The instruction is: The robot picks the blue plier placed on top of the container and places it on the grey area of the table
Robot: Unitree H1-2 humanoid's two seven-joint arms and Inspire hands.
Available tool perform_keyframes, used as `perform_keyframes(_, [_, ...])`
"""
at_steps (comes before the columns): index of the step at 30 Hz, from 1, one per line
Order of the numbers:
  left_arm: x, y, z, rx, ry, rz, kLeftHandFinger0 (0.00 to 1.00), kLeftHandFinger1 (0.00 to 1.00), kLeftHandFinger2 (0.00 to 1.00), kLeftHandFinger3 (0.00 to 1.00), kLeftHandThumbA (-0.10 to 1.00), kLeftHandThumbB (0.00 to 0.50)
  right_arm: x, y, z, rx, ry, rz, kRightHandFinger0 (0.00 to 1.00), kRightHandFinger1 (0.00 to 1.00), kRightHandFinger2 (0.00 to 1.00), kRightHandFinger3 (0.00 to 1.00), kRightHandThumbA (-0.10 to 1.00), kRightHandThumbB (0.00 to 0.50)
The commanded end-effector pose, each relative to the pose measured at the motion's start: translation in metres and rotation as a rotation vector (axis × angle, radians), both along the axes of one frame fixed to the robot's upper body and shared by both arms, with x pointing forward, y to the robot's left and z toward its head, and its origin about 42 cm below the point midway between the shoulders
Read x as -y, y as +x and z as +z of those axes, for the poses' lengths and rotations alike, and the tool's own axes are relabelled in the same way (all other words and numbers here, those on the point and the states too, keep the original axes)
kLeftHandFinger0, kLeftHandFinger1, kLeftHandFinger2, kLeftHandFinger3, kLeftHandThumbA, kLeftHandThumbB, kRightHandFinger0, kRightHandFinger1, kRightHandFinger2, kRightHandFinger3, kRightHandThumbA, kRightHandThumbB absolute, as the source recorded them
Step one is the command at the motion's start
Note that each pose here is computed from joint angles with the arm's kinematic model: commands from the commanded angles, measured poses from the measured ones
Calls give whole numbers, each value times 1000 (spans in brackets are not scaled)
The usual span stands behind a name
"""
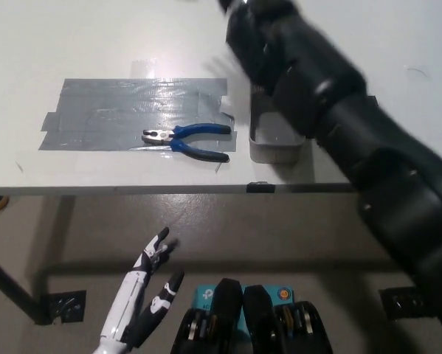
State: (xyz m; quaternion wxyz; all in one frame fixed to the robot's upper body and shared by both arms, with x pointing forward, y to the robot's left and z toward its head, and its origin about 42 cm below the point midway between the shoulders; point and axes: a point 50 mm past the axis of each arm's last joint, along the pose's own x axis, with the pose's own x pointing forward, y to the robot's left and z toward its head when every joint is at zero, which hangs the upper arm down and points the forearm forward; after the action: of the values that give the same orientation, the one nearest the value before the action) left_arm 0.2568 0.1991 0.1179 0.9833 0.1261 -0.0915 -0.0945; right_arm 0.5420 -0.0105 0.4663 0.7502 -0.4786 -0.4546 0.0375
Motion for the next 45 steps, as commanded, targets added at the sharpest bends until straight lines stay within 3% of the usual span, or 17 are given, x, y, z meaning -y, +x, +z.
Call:
perform_keyframes(1, [-12,34,33,148,-68,65,1000,1000,1000,1000,917,109,70,-59,90,159,222,235,1000,1000,1000,1000,865,225])
perform_keyframes(6, [-20,64,49,160,-94,81,1000,1000,1000,1000,1000,128,139,-118,87,186,262,278,1000,1000,1000,1000,869,226])
perform_keyframes(7, [-22,72,54,168,-89,76,1000,1000,1000,1000,1000,96,153,-127,82,189,258,272,1000,1000,1000,1000,883,224])
perform_keyframes(11, [-25,88,65,155,-89,52,1000,1000,1000,1000,1000,141,200,-161,54,137,298,234,1000,1000,1000,1000,937,275])
perform_keyframes(13, [-30,91,71,161,-76,53,1000,1000,1000,1000,1000,135,211,-167,44,129,324,231,1000,1000,1000,1000,940,262])
perform_keyframes(14, [-31,92,73,155,-80,50,1000,1000,1000,1000,1000,124,225,-175,31,153,341,207,1000,1000,1000,1000,927,218])
perform_keyframes(17, [-31,93,72,148,-94,46,1000,1000,1000,1000,1000,112,245,-195,-10,146,465,164,1000,1000,1000,1000,945,182])
perform_keyframes(20, [-32,92,67,150,-98,61,1000,1000,1000,1000,1000,136,236,-220,-51,118,552,186,1000,1000,1000,1000,1000,117])
perform_keyframes(26, [-42,76,54,119,-111,84,1000,1000,1000,1000,1000,111,200,-259,-124,-2,615,240,1000,1000,1000,1000,1000,103])
perform_keyframes(28, [-43,66,46,94,-121,86,1000,1000,1000,1000,1000,112,186,-264,-157,-109,665,249,1000,1000,1000,1000,1000,127])
perform_keyframes(33, [-42,33,21,39,-86,92,1000,1000,1000,1000,1000,98,164,-270,-250,-437,840,214,1000,1000,1000,1000,947,83])
perform_keyframes(34, [-42,28,18,26,-82,92,1000,1000,1000,1000,1000,104,162,-268,-275,-523,870,187,1000,1000,1000,1000,965,62])
perform_keyframes(36, [-41,23,14,14,-85,91,1000,1000,1000,1000,1000,100,166,-267,-308,-620,891,120,1000,1000,1000,1000,1000,70])
perform_keyframes(39, [-42,19,13,4,-96,94,1000,1000,1000,1000,1000,101,170,-270,-321,-709,923,112,1000,1000,1000,1000,981,36])
perform_keyframes(45, [-48,5,0,-21,-102,111,1000,1000,1000,1000,1000,112,172,-285,-334,-776,913,112,1000,1000,1000,1000,1000,30])
